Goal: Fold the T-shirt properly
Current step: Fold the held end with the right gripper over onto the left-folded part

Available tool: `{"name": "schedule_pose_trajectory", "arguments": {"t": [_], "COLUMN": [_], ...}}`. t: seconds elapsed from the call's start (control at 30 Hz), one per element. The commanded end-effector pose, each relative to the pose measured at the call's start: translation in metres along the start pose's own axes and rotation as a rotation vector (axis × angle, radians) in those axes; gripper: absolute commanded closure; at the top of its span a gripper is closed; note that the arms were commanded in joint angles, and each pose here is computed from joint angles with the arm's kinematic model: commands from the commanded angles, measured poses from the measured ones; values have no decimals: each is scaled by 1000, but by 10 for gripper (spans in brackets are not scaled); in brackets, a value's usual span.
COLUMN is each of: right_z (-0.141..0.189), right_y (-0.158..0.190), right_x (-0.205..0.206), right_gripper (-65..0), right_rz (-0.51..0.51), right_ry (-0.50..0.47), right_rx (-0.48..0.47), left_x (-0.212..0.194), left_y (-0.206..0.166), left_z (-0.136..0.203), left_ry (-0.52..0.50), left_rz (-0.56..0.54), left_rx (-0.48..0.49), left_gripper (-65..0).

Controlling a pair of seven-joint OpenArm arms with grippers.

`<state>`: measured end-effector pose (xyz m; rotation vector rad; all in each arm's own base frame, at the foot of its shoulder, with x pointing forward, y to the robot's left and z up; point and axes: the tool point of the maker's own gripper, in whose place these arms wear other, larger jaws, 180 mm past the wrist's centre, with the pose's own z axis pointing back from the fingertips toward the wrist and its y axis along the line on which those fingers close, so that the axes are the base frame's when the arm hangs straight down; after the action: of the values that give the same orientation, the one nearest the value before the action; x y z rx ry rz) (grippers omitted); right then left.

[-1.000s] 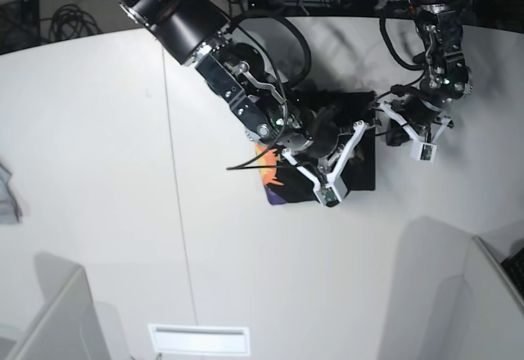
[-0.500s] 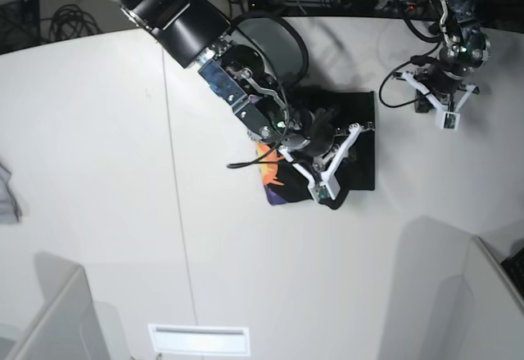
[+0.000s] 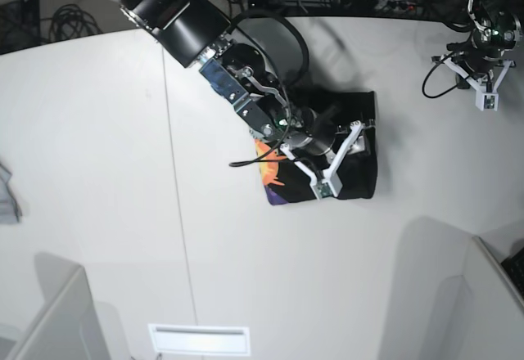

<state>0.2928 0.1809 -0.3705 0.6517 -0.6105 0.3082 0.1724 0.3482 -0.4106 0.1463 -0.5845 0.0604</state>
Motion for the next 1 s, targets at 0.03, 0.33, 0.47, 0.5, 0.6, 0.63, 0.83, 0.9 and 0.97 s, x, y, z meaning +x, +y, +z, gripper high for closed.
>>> {"name": "schedule_pose_trajectory", "arguments": {"t": [0.03,0.33,0.47,0.5,0.6,0.63,0.83,0.9,0.97], "right_z": [1,-3,1,4,23,30,60,61,63], "right_y": [25,62,83,90,113,116,97,77,55], "right_x": [16,-4,-12,-8,11,16,49,57,58], "right_gripper": [-371,-371,-371,-371,-371,-371,-368,-366,-351], "right_rz": [43,187,257,261,277,280,242,217,180], "right_ry": [-55,-23,-15,-29,-97,-115,-165,-179,-184], "right_rx": [56,120,167,185,246,260,240,200,159], "left_x": [13,13,13,13,13,13,21,22,28], "left_y": [6,5,5,5,8,9,6,2,-6], "left_z": [5,5,5,5,6,6,10,11,12], "left_ry": [-36,-35,-35,-35,-39,-39,-60,-66,-97], "left_rz": [-23,-19,-19,-19,-13,-12,-30,-31,-8], "left_rx": [12,10,10,10,18,19,20,16,-12], "left_gripper": [0,0,0,0,0,0,0,0,0]}}
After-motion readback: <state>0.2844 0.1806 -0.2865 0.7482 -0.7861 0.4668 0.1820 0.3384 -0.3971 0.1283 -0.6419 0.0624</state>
